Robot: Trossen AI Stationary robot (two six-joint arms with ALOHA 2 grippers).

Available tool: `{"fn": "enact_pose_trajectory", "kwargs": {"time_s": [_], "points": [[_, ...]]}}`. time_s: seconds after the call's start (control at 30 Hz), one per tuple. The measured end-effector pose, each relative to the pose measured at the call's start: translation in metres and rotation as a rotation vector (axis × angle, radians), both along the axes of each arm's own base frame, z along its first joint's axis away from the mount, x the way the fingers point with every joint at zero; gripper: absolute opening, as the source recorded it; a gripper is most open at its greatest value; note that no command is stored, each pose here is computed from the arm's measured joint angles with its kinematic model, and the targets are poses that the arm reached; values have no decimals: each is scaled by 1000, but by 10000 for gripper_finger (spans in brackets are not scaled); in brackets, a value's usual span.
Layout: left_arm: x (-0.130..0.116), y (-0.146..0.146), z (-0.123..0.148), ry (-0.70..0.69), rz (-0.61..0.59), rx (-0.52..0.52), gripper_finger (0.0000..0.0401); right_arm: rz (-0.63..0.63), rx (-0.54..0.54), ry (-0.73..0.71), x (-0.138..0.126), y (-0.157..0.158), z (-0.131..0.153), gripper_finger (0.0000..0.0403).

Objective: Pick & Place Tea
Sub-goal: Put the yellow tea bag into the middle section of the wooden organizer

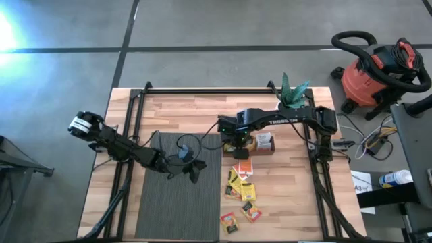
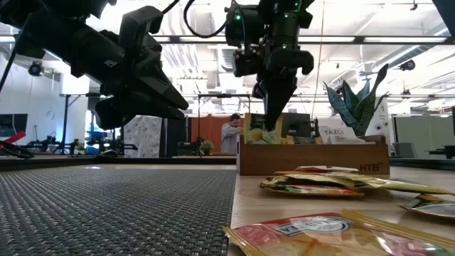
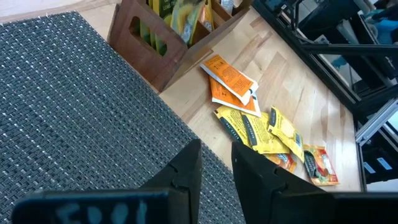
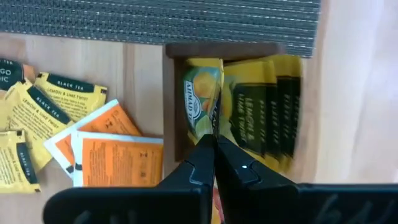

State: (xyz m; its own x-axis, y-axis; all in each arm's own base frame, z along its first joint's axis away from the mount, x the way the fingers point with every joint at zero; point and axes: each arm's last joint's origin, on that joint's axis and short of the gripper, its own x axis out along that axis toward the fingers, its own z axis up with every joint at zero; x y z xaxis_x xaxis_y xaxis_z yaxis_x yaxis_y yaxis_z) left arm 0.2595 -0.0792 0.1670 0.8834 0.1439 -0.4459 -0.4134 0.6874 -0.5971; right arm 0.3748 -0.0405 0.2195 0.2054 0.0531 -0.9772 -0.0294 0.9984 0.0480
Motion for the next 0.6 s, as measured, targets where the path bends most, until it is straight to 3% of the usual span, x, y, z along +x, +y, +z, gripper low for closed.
{"fn": "enact_pose_trajectory", "kwargs": {"time_s": [0.3, 0.6], "points": [[0, 0, 0, 1, 8, -16, 84, -43, 9, -23, 7, 0, -4, 18], [0, 0, 0, 2, 7, -14, 84, -112, -34, -28, 7, -2, -2, 85]]}}
